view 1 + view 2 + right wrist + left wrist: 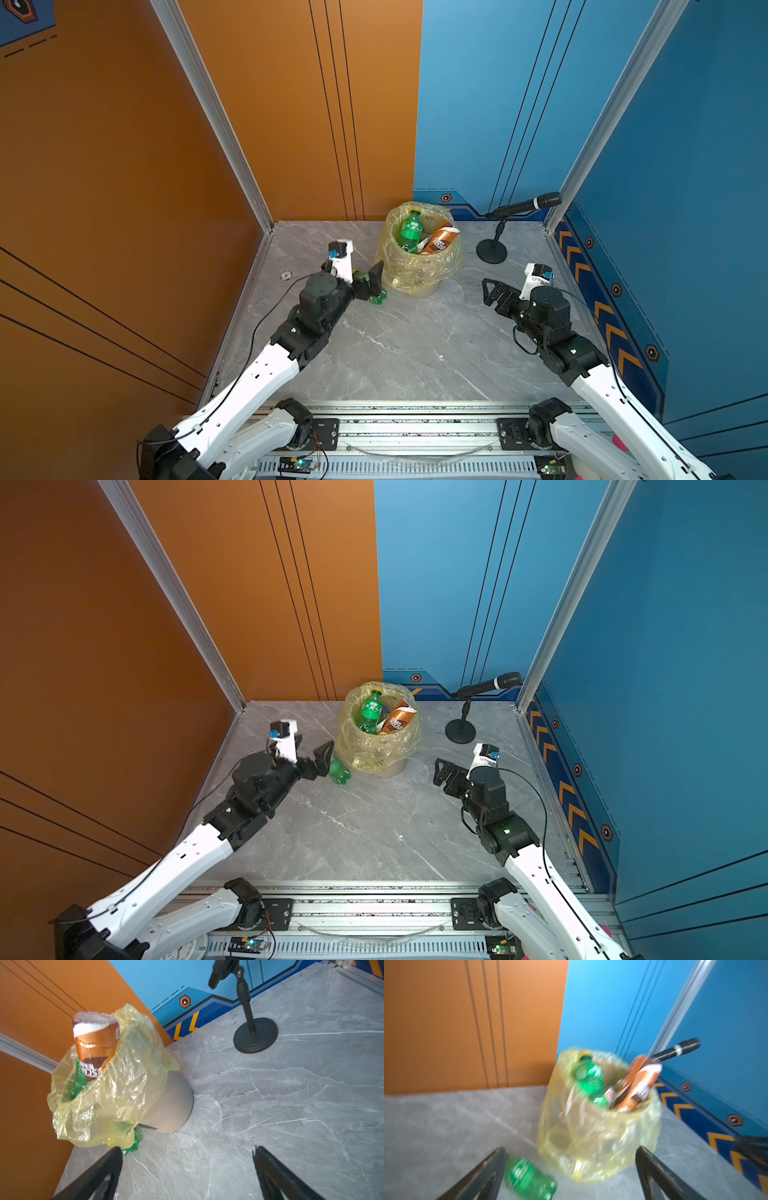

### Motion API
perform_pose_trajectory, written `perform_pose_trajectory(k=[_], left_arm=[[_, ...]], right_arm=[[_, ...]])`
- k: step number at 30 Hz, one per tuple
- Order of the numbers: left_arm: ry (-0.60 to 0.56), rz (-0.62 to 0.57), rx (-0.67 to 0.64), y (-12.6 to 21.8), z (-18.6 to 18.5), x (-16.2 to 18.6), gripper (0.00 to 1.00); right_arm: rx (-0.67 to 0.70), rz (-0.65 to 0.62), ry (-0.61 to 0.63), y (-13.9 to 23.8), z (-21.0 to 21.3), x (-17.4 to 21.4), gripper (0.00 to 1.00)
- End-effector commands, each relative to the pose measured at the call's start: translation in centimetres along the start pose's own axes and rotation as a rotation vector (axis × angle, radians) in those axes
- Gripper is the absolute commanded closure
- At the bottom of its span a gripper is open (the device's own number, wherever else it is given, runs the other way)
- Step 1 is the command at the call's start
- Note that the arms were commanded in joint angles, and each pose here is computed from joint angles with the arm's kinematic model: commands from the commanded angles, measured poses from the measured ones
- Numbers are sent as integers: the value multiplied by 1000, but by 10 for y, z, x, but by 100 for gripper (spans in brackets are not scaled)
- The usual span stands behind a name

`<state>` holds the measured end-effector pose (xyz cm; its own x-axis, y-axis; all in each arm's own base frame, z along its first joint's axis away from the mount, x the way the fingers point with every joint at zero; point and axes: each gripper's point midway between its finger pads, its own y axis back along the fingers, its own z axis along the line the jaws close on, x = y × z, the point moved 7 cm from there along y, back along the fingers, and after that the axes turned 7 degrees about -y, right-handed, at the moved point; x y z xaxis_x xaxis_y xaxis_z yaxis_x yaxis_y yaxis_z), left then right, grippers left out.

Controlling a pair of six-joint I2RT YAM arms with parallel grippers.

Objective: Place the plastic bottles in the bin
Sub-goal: 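Withdraw the left gripper while the right gripper reaches toward the second green soda bottle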

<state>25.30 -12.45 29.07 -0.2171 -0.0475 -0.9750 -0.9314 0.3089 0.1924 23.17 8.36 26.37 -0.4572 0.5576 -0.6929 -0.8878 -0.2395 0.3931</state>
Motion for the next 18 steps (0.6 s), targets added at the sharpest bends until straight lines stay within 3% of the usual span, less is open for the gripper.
perform_pose_trajectory(k=[1, 8, 18], left_arm=[[115, 100, -179, 16, 35, 48, 2], [219, 102, -327, 47, 71, 83, 2], [281, 98, -353, 62, 83, 98, 2]], right_arm=[[-17, 21, 95, 4, 20, 1, 0], [-104, 98, 313, 4, 84, 37, 0], [-247, 302, 614, -14, 178, 117, 0]])
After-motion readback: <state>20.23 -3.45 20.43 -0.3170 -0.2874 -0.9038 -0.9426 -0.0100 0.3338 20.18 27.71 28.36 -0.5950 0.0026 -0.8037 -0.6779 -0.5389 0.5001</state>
